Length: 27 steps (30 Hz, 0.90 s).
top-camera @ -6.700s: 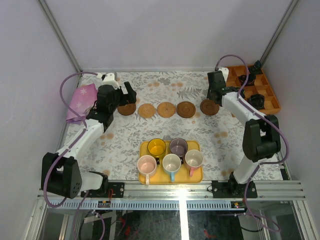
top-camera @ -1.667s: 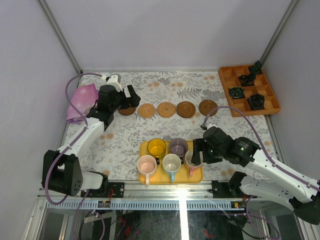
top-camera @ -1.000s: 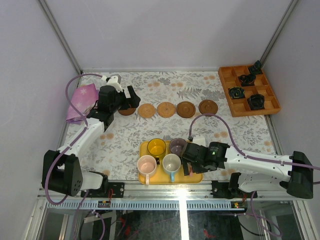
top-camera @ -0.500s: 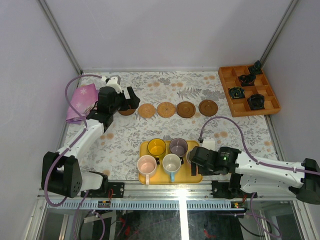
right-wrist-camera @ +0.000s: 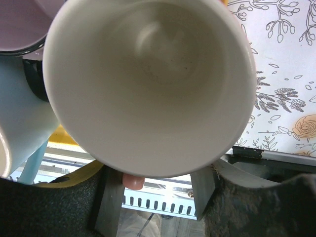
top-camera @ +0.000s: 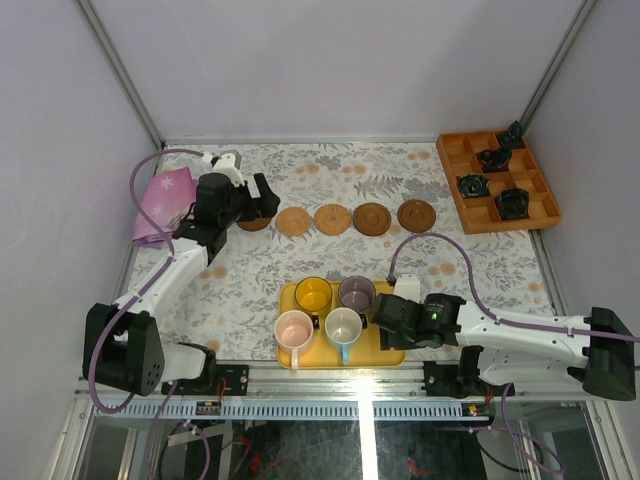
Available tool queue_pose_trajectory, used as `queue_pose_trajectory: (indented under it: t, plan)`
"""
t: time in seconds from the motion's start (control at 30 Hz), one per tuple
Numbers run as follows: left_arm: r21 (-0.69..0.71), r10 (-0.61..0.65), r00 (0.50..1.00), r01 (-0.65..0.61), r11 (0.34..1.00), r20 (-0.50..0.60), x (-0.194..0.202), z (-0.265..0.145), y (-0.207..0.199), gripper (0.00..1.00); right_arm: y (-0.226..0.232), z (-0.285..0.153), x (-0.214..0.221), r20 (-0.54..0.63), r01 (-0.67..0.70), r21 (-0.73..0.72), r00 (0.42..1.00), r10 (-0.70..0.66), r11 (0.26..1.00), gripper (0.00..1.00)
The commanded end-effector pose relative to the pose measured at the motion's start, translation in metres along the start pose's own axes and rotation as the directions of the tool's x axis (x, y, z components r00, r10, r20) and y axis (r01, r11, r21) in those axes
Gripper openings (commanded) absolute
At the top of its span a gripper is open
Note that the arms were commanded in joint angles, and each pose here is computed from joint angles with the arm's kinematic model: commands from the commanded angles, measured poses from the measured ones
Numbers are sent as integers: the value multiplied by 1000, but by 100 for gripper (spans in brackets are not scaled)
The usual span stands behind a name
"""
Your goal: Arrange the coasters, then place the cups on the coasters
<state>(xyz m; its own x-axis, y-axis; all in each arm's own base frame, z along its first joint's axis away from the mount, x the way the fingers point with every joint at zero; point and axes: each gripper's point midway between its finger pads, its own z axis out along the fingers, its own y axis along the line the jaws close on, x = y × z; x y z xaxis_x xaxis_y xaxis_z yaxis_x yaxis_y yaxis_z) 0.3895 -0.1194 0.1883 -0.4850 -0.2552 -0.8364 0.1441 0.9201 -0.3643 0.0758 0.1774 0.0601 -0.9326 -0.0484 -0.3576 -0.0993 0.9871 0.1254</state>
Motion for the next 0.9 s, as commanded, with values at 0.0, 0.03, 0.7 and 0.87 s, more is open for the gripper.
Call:
queue_pose_trajectory:
  t: [0.0,0.03,0.7,0.87]
  plan:
    - [-9,23,999,-23,1000,23,-7,-1,2,100,3,-1,-15,69,-20,20,997,19,1000,51]
    - [-10,23,999,-22,1000,23,-8,-1,3,100,3,-1,-15,69,-21,21,997,20,1000,47]
    - [-17,27,999,-27,999,16,-6,3,4,100,-9,-36,-63,255,-34,158,967,-8,987,0]
    - [-19,22,1000,-22,1000,19,-7,4,5,100,-20,-55,-85,360,-75,189,933,2,979,0]
